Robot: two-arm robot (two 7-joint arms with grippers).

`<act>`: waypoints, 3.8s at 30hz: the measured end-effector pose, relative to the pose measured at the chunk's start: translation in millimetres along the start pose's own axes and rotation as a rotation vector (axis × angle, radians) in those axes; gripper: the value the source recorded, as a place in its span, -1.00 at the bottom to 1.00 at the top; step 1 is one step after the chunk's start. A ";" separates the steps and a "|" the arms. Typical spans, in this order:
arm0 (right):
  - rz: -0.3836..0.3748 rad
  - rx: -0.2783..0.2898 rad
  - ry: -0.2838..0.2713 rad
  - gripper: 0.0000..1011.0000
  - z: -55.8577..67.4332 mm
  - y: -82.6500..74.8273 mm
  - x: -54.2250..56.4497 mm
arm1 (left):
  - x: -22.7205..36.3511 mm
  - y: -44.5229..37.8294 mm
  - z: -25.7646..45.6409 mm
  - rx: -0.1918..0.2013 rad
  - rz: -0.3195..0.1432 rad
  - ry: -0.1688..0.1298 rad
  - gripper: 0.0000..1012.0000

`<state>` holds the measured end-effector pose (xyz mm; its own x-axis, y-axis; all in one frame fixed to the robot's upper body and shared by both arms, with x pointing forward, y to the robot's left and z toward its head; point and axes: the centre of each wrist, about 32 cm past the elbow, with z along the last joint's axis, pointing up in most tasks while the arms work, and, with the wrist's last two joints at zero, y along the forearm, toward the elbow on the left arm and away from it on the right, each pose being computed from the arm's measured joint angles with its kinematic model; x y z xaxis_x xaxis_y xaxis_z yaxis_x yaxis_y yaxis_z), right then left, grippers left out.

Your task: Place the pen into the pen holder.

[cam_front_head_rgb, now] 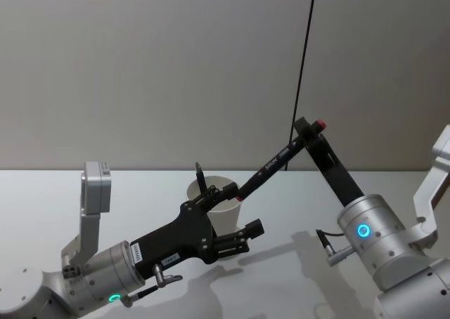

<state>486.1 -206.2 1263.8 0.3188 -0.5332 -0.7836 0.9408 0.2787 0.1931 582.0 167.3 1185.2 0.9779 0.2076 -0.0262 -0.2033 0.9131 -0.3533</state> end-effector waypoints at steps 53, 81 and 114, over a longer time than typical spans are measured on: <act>0.095 -0.033 -0.316 -0.16 -28.5 55.1 17.7 | 0.0 0.0 0.0 0.000 0.000 0.000 0.98; 0.106 -0.042 -0.348 0.98 -31.6 57.5 19.8 | 0.0 0.0 0.0 0.000 0.000 0.000 0.98; 0.095 0.001 -0.381 0.98 -22.8 49.3 21.8 | -0.6 0.4 -0.1 0.002 0.008 -0.001 0.98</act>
<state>536.8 -185.8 1242.8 0.4247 -0.7633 -0.4868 0.9049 0.3409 0.2548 581.4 167.5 1185.0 0.9762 0.2150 -0.0277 -0.2109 0.9124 -0.3508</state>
